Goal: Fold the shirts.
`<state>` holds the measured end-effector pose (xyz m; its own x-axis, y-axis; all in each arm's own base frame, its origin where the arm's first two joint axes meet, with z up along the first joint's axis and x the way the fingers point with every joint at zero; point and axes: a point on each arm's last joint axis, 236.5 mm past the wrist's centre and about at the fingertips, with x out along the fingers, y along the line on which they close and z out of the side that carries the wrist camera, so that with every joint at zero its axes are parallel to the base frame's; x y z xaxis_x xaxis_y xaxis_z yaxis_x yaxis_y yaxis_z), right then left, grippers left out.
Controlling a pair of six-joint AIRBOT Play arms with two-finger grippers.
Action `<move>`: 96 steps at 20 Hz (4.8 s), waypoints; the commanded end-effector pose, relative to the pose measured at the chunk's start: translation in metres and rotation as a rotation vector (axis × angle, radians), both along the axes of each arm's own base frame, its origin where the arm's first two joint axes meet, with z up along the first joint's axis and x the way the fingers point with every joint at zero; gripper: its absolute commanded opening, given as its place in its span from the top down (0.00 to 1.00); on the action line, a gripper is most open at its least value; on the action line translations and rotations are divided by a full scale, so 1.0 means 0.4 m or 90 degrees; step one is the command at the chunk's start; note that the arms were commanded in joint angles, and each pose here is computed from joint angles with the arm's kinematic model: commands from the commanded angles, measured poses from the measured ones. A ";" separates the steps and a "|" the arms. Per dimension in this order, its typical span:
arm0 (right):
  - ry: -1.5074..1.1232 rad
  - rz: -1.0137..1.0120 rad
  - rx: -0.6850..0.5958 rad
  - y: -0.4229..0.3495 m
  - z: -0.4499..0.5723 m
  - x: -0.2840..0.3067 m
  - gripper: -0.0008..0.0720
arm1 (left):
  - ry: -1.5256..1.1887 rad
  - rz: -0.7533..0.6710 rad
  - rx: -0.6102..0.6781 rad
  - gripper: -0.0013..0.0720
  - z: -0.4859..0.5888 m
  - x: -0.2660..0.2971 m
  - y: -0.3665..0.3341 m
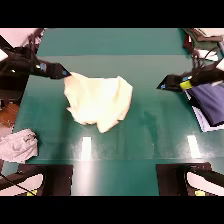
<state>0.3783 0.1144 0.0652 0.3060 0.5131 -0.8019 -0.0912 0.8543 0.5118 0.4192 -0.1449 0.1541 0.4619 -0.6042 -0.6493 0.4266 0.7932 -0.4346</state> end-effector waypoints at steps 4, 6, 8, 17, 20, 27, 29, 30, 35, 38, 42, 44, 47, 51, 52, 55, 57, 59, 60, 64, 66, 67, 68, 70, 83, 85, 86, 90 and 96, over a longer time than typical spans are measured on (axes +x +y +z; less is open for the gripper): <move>0.063 -0.037 0.109 0.109 -0.198 0.062 0.33 | -0.021 -0.006 0.020 0.95 0.049 -0.010 0.015; 0.075 -0.021 0.124 0.170 -0.229 0.087 0.33 | -0.016 -0.010 0.023 0.95 0.045 -0.014 0.015; 0.084 0.006 0.135 0.241 -0.250 0.110 0.33 | -0.007 -0.015 0.024 0.95 0.038 -0.020 0.014; 0.067 0.109 0.136 0.492 -0.300 0.177 0.37 | 0.005 -0.024 0.025 0.95 0.032 -0.033 0.011; 0.052 0.104 0.137 0.510 -0.301 0.204 0.38 | 0.005 -0.025 0.025 0.95 0.032 -0.033 0.011; 0.031 0.111 0.109 0.488 -0.282 0.212 0.98 | 0.004 -0.025 0.030 0.95 0.033 -0.034 0.014; -0.036 0.133 0.039 0.417 -0.205 0.229 0.98 | -0.024 -0.018 0.072 0.95 0.062 -0.024 0.043; -0.082 0.140 -0.011 0.356 -0.143 0.243 0.98 | -0.052 -0.012 0.099 0.95 0.097 -0.015 0.062; -0.252 0.107 -0.197 0.049 0.269 0.241 0.98 | -0.278 0.026 0.142 0.95 0.446 -0.034 0.098; -0.362 0.059 -0.209 -0.035 0.523 0.169 0.98 | -0.402 0.047 0.131 0.95 0.648 -0.122 0.097; -0.497 0.018 -0.217 -0.084 0.775 0.016 0.98 | -0.524 0.074 0.096 0.95 0.826 -0.285 0.092; -0.562 -0.006 -0.219 -0.101 0.870 -0.061 0.98 | -0.586 0.089 0.066 0.95 0.905 -0.376 0.088; -0.606 -0.056 -0.223 -0.146 0.945 -0.155 0.98 | -0.701 0.109 0.014 0.95 1.029 -0.502 0.084; -0.567 -0.080 -0.234 -0.182 0.920 -0.180 0.98 | -0.741 0.131 0.007 0.95 1.069 -0.525 0.098; -0.533 -0.073 -0.232 -0.181 0.886 -0.164 0.98 | -0.709 0.127 0.023 0.95 1.036 -0.481 0.100; -0.361 -0.019 -0.211 -0.145 0.684 -0.090 0.98 | -0.524 0.078 0.065 0.95 0.832 -0.288 0.082; -0.226 0.035 -0.209 -0.114 0.515 -0.055 0.98 | -0.333 0.031 0.096 0.95 0.597 -0.161 0.072; -0.118 0.071 -0.205 -0.087 0.359 -0.018 0.98 | -0.139 -0.015 0.107 0.95 0.343 -0.072 0.061; -0.073 0.083 -0.203 -0.077 0.284 0.000 0.98 | -0.055 -0.026 0.098 0.95 0.225 -0.035 0.055; 0.003 0.074 -0.194 -0.062 0.055 0.105 0.98 | 0.124 -0.010 0.078 0.95 -0.116 0.092 0.054; 0.002 0.059 -0.193 -0.061 -0.016 0.165 0.97 | 0.160 0.026 0.068 0.95 -0.200 0.140 0.060; -0.006 0.050 -0.192 -0.060 -0.039 0.192 0.97 | 0.165 0.049 0.059 0.95 -0.218 0.161 0.063; -0.020 0.040 -0.191 -0.061 -0.055 0.221 0.97 | 0.152 0.064 0.057 0.95 -0.220 0.183 0.068; -0.047 0.025 -0.191 -0.063 -0.065 0.261 0.61 | 0.123 0.078 0.067 0.95 -0.202 0.209 0.087; -0.117 -0.008 -0.191 -0.132 0.160 0.201 0.42 | 0.297 0.118 0.069 0.11 -0.229 -0.002 0.262; -0.135 -0.006 -0.191 -0.124 0.189 0.192 0.42 | 0.321 0.130 0.067 0.11 -0.304 -0.088 0.250; -0.141 -0.002 -0.190 -0.115 0.198 0.188 0.42 | 0.346 0.139 0.063 0.11 -0.352 -0.148 0.240; -0.140 0.009 -0.189 -0.098 0.199 0.182 0.42 | 0.426 0.145 -0.008 0.11 -0.485 -0.363 0.155; -0.132 0.017 -0.172 -0.081 0.199 0.173 0.42 | 0.455 0.203 -0.065 0.11 -0.566 -0.443 0.114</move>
